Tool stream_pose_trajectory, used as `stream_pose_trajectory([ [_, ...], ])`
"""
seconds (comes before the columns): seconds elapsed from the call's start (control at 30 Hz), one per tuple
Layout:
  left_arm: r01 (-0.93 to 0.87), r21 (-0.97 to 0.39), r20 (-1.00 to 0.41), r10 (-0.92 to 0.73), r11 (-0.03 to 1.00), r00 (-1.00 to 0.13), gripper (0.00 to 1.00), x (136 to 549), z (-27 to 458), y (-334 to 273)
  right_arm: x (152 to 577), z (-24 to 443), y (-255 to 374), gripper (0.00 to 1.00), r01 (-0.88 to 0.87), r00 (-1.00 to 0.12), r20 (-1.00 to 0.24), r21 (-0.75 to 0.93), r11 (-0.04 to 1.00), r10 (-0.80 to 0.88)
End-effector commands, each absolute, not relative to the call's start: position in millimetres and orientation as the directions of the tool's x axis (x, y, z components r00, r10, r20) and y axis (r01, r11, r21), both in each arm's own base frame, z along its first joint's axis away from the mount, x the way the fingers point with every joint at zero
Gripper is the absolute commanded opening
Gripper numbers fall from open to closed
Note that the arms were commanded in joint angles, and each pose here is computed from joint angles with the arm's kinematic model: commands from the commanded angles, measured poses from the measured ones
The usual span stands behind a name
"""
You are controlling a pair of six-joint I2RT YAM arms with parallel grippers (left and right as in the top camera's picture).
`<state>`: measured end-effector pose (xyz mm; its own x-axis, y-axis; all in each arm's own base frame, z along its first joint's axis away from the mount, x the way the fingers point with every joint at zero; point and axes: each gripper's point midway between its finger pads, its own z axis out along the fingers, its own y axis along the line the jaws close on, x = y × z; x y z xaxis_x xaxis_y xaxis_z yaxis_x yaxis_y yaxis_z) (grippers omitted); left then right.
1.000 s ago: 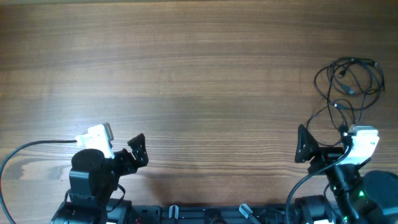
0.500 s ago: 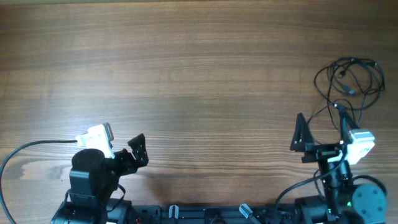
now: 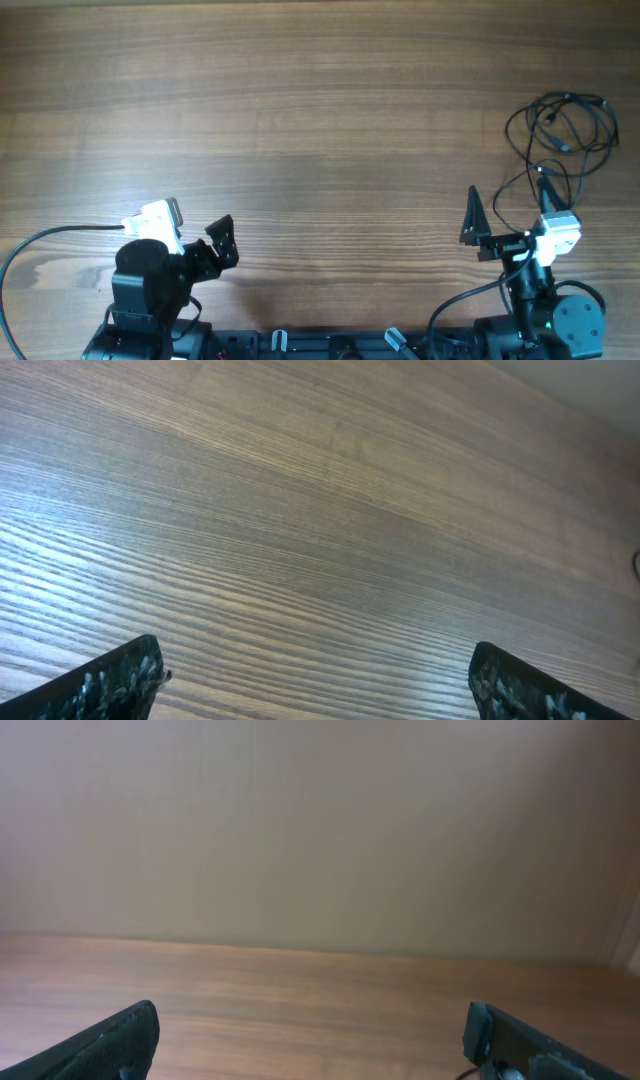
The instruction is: Untangle cables
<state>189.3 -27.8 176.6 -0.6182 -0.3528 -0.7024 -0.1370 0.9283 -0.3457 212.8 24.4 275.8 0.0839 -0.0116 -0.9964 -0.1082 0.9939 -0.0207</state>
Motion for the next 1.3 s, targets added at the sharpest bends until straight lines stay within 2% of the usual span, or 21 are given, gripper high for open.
stream_pose_trajectory([
  [0.0,-0.153,-0.341,-0.705,-0.36,0.928,-0.612,1.0,189,175,-25,215,271,28,1.0,-0.117,0.126,-0.987,-0.113,0.987,-0.098],
  [0.13,-0.153,-0.341,-0.704,-0.36,0.928,-0.612,1.0,189,175,-25,227,259,30,1.0,-0.111,0.182,-0.979,-0.111,0.988,-0.089],
  [0.3,-0.153,-0.341,-0.704,-0.36,0.928,-0.612,1.0,189,175,-25,233,250,31,1.0,-0.098,0.313,-0.948,-0.099,0.99,-0.064],
  [0.5,-0.153,-0.341,-0.704,-0.36,0.928,-0.612,1.0,189,175,-25,239,227,31,1.0,-0.104,0.224,-0.972,-0.102,0.989,-0.077],
  [0.67,-0.153,-0.341,-0.705,-0.36,0.928,-0.612,1.0,189,175,-25,245,176,33,0.99,-0.131,0.021,-0.994,-0.105,0.986,-0.103],
  [0.8,-0.153,-0.341,-0.705,-0.36,0.927,-0.612,1.0,189,175,-25,244,176,36,1.0,-0.148,0.035,-0.978,-0.207,0.967,-0.204],
  [1.27,-0.153,-0.341,-0.704,-0.36,0.928,-0.612,1.0,189,175,-25,246,176,21,1.0,-0.108,0.029,-0.979,-0.205,0.973,-0.203],
])
